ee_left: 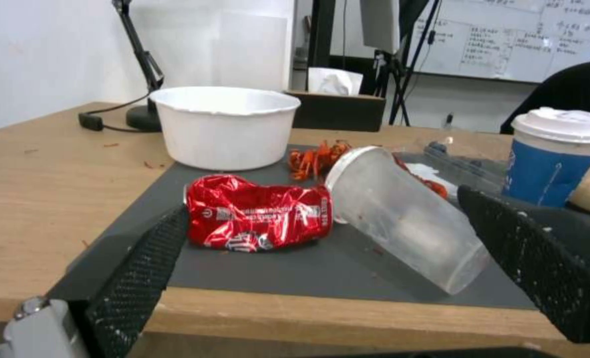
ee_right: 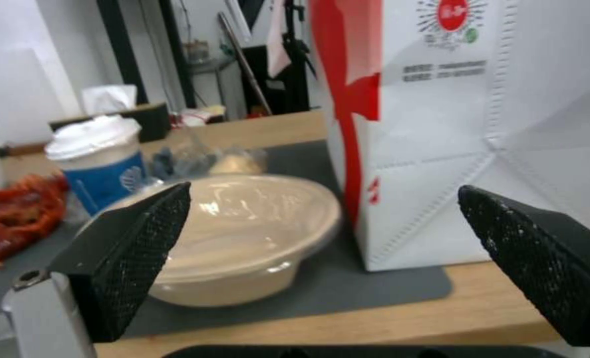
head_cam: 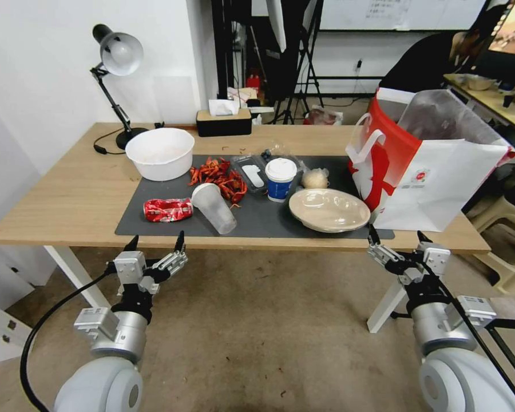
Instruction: Pick up the trash from the table and place it into the takeout bag.
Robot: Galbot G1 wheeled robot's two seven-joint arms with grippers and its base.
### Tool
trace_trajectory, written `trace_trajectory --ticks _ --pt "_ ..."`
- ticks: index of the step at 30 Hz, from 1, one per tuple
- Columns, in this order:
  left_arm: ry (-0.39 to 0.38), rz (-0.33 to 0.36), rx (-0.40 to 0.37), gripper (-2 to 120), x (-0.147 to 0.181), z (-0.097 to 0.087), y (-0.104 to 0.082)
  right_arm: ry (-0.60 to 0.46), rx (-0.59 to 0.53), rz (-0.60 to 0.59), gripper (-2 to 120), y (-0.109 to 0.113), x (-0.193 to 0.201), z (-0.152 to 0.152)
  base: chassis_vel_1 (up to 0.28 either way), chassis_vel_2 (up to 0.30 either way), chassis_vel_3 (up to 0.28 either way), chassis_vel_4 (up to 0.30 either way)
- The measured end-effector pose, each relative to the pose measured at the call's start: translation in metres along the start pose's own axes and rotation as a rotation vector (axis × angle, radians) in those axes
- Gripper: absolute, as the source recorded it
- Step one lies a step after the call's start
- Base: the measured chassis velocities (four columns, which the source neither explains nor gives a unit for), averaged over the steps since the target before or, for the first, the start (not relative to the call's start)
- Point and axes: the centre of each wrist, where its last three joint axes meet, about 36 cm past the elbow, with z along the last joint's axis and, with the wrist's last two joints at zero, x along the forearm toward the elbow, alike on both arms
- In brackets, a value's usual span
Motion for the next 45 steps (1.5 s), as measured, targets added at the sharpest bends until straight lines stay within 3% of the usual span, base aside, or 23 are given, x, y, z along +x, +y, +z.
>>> trace_trajectory --ticks 5,7,18,26,30,37,40,41,45 --pt "-0.01 0.004 -0.002 100 -0.001 0.001 0.001 -0.005 -0.113 -0.025 100 0.005 -0.013 0.02 0.0 0.0 0.0 0.0" --pt "-0.013 0.001 -0.001 100 -0.001 0.002 0.001 0.016 -0.223 -0.024 100 0.01 -0.022 0.035 0.0 0.0 0.0 0.0" --pt "-0.02 0.0 0.0 100 -0.002 0.008 0.001 0.094 -0.494 0.01 100 0.023 -0.05 0.052 0.0 0.0 0.0 0.0" --pt "-0.022 -0.001 0.0 100 -0.002 0.009 0.002 0.097 -0.54 0.009 100 0.024 -0.06 0.049 0.0 0.0 0.0 0.0" --pt "-0.022 -0.002 -0.001 100 -0.003 0.011 0.002 0.107 -0.563 0.015 89 0.024 -0.067 0.045 0.0 0.0 0.0 0.0" --pt "-0.024 0.005 -0.003 100 -0.004 0.014 0.002 0.139 -0.571 0.028 59 0.027 -0.071 0.045 0.0 0.0 0.0 0.0" --pt "-0.025 0.007 -0.003 100 -0.004 0.014 0.002 0.144 -0.571 0.032 54 0.027 -0.072 0.045 0.0 0.0 0.0 0.0" --pt "-0.026 0.008 -0.003 100 -0.004 0.014 0.002 0.147 -0.573 0.036 45 0.027 -0.073 0.045 0.0 0.0 0.0 0.0" --pt "-0.028 0.01 -0.006 100 -0.003 0.016 0.002 0.149 -0.575 0.045 28 0.027 -0.073 0.045 0.0 0.0 0.0 0.0"
